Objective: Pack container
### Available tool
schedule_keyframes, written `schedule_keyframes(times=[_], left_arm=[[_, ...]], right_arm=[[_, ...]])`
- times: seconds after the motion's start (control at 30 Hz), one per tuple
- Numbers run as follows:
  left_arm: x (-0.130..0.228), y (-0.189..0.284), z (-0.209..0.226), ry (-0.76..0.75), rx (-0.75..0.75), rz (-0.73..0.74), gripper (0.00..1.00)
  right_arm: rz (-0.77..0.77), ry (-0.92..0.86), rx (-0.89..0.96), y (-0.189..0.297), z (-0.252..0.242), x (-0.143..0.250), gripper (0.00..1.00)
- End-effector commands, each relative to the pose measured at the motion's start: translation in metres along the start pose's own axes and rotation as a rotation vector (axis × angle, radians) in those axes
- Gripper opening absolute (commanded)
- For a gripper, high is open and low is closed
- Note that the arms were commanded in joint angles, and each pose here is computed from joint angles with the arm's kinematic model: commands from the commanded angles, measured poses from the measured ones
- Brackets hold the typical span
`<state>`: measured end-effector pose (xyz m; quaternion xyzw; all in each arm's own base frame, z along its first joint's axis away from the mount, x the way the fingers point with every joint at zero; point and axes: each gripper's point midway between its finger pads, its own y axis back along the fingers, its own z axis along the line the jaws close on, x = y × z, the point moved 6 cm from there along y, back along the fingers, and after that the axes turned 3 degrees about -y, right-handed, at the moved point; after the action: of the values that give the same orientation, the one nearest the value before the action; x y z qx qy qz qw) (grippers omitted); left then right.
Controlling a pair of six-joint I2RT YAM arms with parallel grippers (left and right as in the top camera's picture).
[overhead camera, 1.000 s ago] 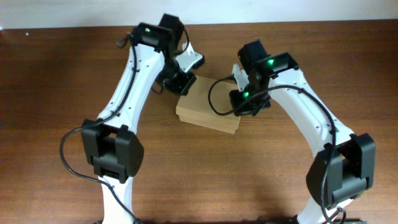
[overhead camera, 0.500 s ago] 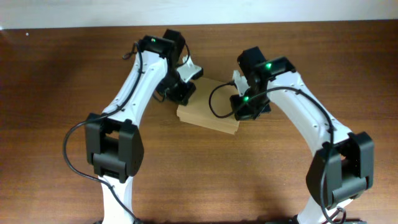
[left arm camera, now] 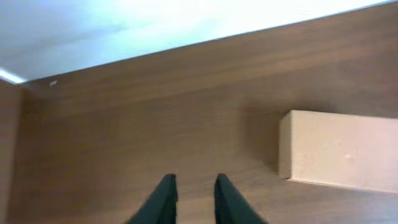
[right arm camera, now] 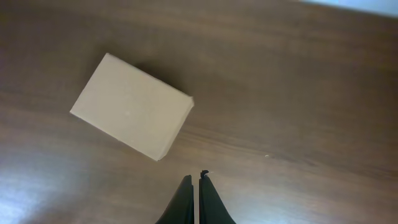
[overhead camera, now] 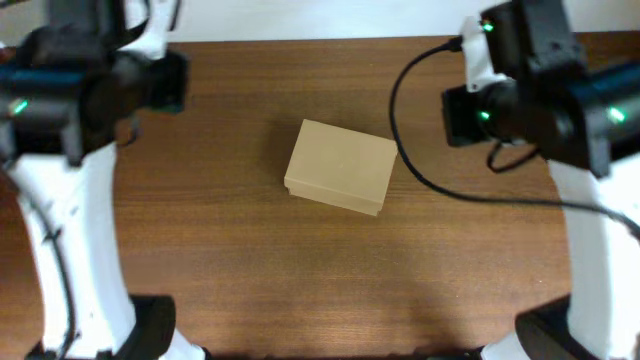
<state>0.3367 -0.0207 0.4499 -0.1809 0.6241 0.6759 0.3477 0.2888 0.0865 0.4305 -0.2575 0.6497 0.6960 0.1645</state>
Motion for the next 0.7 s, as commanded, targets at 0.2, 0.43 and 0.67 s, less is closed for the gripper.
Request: schedule_keyframes(times=[0.2, 0.43, 0.67], left_arm=[[0.007, 0.008, 0.017, 0.037, -0.073, 0.01, 0.99], [0.007, 0.008, 0.017, 0.037, -0.074, 0.01, 0.99], [0.007, 0.008, 0.017, 0.037, -0.074, 0.01, 0.99]], right_arm=[[-0.21, -0.032, 0.032, 0.081, -0.018, 0.025, 0.99], [-0.213, -0.032, 0.031, 0.082, -0.018, 0.025, 0.99], [-0.211, -0.032, 0.032, 0.081, -0.018, 0.025, 0.99]])
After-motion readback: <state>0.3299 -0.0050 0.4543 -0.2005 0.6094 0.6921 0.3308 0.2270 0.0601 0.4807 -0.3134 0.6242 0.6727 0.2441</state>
